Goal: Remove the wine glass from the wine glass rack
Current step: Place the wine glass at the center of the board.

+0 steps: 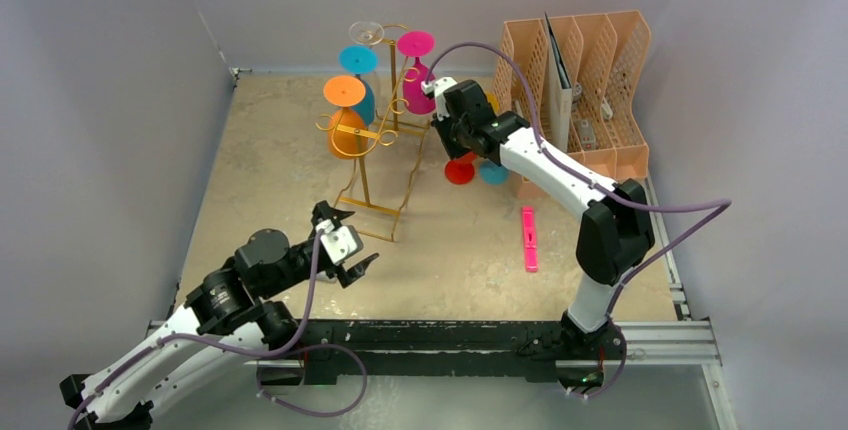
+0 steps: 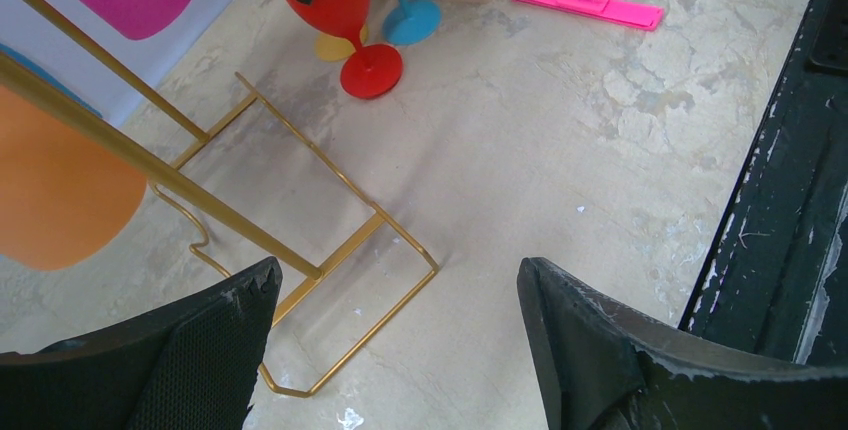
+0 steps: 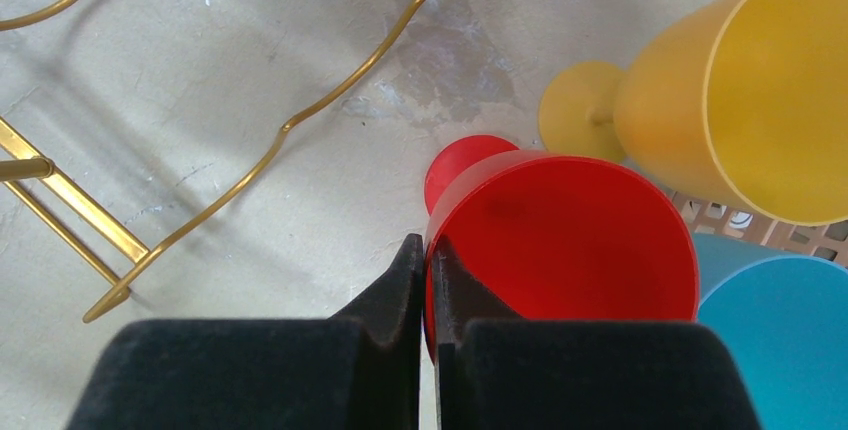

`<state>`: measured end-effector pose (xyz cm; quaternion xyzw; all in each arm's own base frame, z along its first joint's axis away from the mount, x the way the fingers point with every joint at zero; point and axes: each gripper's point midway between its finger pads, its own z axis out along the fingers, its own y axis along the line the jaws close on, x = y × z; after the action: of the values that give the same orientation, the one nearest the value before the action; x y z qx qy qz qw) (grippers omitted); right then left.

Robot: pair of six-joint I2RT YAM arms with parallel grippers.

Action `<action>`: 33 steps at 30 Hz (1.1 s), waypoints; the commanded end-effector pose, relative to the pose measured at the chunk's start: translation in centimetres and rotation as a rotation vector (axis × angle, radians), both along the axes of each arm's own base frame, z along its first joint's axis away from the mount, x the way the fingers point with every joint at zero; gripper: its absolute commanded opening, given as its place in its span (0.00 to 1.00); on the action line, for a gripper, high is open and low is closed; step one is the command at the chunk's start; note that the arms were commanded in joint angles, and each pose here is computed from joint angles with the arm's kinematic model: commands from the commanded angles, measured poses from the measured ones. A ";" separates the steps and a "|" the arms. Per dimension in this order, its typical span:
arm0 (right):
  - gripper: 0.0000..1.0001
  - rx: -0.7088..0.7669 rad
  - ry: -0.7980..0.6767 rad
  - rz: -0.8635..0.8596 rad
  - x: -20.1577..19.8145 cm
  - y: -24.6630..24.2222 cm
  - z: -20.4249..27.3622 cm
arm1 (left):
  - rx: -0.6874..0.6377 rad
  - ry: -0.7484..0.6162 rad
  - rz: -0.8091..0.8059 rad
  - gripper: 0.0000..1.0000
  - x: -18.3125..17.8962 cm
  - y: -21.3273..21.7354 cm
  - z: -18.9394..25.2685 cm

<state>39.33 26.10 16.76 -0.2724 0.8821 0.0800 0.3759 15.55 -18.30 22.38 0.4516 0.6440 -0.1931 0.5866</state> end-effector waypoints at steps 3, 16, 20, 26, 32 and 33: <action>0.06 0.003 0.010 0.009 0.0 0.4 1.0 | -0.032 -0.048 0.011 0.86 0.3 0.1 1.1; 0.14 0.006 0.002 0.014 0.3 0.6 1.4 | -0.027 -0.041 0.002 0.86 0.2 0.0 1.0; 0.14 0.018 0.000 0.016 0.3 0.9 1.6 | -0.028 -0.042 0.002 0.86 0.2 0.0 1.0; 0.09 0.021 0.004 0.013 0.4 0.9 1.7 | -0.021 -0.037 -0.003 0.86 0.2 -0.1 0.9; 0.11 0.017 0.001 0.006 0.5 0.8 1.7 | -0.018 -0.031 -0.004 0.86 0.2 -0.1 0.8; 0.11 0.016 0.001 0.006 0.5 0.8 1.8 | -0.018 -0.033 -0.004 0.86 0.2 -0.1 0.8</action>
<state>39.16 26.34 16.73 -0.2778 0.8874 0.0826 0.3586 15.48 -18.20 22.61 0.4496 0.6414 -0.1940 0.5907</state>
